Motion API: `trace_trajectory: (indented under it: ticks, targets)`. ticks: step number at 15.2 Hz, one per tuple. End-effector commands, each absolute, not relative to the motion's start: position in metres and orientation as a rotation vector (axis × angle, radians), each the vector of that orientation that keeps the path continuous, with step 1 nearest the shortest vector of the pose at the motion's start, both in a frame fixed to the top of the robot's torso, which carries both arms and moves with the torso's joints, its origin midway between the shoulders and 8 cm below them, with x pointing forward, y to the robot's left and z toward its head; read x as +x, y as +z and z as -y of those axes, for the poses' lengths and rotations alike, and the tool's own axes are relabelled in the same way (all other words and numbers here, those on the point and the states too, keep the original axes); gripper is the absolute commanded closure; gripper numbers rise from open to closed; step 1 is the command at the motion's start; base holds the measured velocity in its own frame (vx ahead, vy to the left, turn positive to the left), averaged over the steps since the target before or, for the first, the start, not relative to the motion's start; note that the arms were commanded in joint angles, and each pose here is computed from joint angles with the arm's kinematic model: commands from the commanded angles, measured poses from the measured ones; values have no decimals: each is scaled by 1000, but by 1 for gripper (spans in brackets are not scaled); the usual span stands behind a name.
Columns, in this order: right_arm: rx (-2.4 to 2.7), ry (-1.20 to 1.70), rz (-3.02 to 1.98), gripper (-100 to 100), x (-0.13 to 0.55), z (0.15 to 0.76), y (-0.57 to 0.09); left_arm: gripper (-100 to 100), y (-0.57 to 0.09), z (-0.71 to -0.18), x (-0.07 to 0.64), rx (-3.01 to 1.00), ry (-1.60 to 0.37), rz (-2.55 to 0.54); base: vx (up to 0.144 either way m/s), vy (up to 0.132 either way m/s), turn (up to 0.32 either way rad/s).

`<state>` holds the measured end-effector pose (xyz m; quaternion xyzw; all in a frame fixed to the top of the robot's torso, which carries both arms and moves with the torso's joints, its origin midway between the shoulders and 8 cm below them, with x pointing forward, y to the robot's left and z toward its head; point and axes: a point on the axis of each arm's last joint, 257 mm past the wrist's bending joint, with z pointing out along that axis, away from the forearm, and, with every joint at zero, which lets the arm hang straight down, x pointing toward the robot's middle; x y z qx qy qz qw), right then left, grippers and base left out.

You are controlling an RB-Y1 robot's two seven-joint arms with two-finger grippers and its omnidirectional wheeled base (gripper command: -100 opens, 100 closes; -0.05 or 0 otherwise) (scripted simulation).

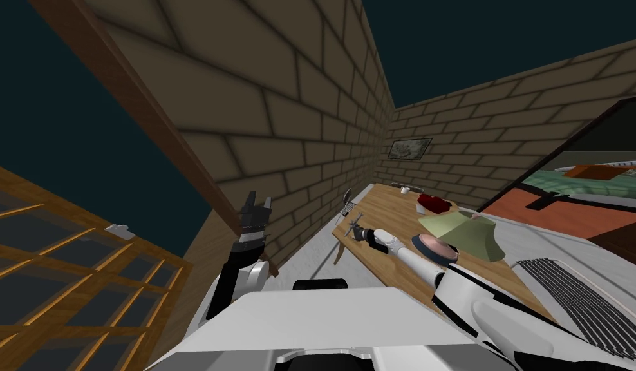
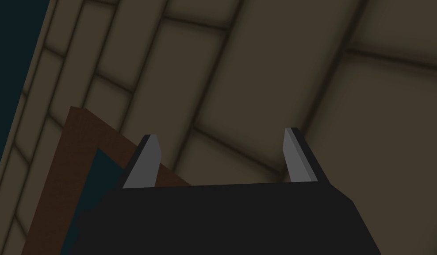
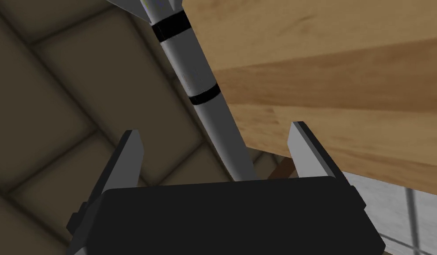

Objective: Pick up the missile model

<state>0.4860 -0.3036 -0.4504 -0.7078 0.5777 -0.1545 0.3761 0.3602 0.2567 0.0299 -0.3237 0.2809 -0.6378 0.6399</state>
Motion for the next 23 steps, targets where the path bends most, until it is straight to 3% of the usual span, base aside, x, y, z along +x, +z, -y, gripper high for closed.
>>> trace_trajectory:
  ticks: [1, 14, 20, 21, 23]
  targets:
    - [-1877, -440, -1454, -100, 488, 317, -453, 0, 30, -257, 360, -738, -1455, -641, 16, -3, 67]
    - [-2204, -662, -1313, -100, 504, 391, -450, 0, 30, -257, 360, -738, -1455, -641, 18, -2, 59]
    - [-2163, -695, -1403, -100, 496, 407, -464, 0, 30, -257, 360, -738, -1455, -641, -25, -62, 241]
    - [-2161, -699, -1406, 100, 496, 408, -464, 0, 30, -257, 360, -738, -1455, -641, -8, -20, 4]
    - [-2164, -696, -1408, 100, 494, 408, -466, 0, 30, -257, 360, -738, -1455, -641, -4, -5, -7]
